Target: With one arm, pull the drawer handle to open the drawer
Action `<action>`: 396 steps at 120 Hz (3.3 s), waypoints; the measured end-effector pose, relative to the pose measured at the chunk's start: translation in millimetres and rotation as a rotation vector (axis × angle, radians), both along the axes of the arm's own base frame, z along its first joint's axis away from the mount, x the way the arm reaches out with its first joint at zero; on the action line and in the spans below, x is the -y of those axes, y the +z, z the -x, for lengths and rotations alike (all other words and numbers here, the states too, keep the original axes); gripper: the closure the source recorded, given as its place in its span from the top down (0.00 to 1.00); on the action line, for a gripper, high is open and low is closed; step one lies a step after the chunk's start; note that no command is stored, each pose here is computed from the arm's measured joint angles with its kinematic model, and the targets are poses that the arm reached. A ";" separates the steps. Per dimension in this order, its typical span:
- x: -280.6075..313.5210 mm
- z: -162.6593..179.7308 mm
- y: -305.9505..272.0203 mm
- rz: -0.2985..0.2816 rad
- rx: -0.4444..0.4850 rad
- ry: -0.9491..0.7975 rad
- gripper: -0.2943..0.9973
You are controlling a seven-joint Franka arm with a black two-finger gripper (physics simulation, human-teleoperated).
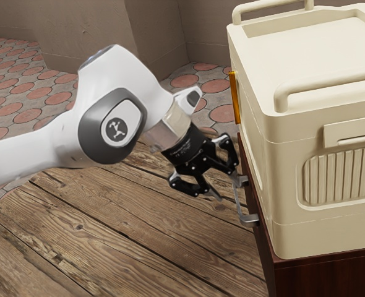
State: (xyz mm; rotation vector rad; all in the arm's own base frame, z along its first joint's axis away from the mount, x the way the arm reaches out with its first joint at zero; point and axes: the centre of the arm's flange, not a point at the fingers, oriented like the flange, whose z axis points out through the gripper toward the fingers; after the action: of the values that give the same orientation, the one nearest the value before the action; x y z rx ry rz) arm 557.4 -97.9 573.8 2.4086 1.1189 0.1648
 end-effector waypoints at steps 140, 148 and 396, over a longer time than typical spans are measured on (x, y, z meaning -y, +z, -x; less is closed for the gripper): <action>9.4 28.4 -19.0 -0.037 0.001 -0.070 0.28; 8.0 31.2 -18.9 -0.040 0.002 -0.070 0.28; -122.1 141.8 -16.0 -0.028 0.030 0.119 0.30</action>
State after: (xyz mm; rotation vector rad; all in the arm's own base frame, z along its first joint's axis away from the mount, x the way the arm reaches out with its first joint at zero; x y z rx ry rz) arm 415.6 24.2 557.8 2.3562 1.2545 0.2569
